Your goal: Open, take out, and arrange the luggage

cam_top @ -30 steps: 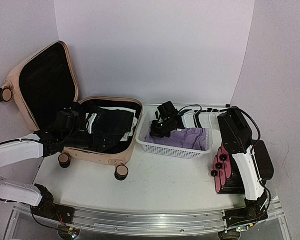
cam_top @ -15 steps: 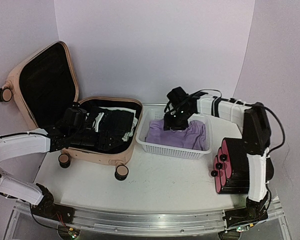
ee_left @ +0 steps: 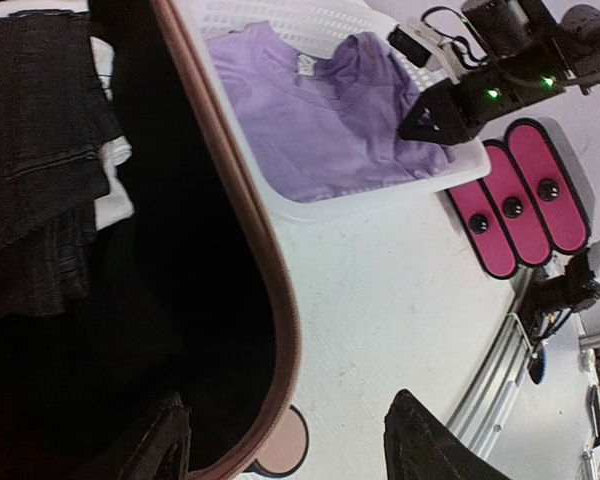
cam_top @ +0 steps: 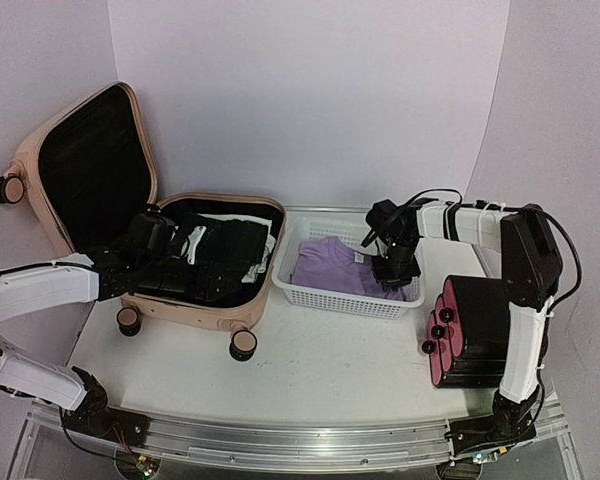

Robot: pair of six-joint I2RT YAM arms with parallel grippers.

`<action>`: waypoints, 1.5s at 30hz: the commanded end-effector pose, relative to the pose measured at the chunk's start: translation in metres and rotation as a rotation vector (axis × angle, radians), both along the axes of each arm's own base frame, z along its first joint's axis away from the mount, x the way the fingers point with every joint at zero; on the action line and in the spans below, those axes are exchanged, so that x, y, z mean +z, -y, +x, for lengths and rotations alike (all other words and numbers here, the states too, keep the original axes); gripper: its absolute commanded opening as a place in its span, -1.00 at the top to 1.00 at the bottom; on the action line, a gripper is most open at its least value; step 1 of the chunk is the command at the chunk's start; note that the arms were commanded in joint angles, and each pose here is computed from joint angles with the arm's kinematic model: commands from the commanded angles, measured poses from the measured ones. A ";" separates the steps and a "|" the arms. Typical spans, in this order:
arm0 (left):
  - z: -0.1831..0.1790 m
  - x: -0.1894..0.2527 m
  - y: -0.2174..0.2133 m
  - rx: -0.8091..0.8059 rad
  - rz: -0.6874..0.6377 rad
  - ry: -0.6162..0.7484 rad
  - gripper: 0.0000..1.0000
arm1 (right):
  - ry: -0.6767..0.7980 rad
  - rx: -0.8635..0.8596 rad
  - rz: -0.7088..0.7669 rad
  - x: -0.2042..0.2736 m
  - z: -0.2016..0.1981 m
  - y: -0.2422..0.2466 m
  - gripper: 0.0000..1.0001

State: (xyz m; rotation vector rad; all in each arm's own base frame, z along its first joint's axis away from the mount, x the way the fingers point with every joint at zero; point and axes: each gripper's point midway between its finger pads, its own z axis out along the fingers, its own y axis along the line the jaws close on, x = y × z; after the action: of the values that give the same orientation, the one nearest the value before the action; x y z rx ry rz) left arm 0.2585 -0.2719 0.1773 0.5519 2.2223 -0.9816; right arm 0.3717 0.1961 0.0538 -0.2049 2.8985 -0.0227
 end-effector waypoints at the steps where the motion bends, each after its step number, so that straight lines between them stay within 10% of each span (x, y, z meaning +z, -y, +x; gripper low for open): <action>1: 0.023 0.022 -0.023 0.121 0.156 0.079 -0.35 | 0.028 -0.026 -0.136 0.002 0.001 0.021 0.56; 11: 0.056 0.050 -0.073 0.358 0.372 0.211 -0.57 | 0.063 0.040 -0.108 0.039 -0.007 0.015 0.44; 22: 0.124 0.004 -0.020 0.176 0.603 0.149 -0.73 | 0.122 0.148 0.218 0.108 -0.050 -0.021 -0.26; 34: 0.158 -0.080 -0.018 0.073 0.907 0.127 -0.85 | 0.140 0.153 0.297 0.123 -0.077 -0.014 -0.49; 40: 0.170 -0.091 -0.031 0.119 1.013 0.149 -0.74 | 0.117 0.157 0.336 0.120 -0.077 -0.023 -0.49; 45: 0.174 -0.081 -0.028 0.129 0.992 0.164 -0.10 | 0.106 0.142 0.369 0.115 -0.076 -0.030 -0.49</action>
State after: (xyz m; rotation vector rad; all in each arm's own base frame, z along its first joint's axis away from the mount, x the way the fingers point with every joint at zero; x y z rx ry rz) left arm 0.4096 -0.2467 0.0646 0.9193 2.5186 0.2513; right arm 0.2907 0.2140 0.1572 -0.3531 2.7651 0.4135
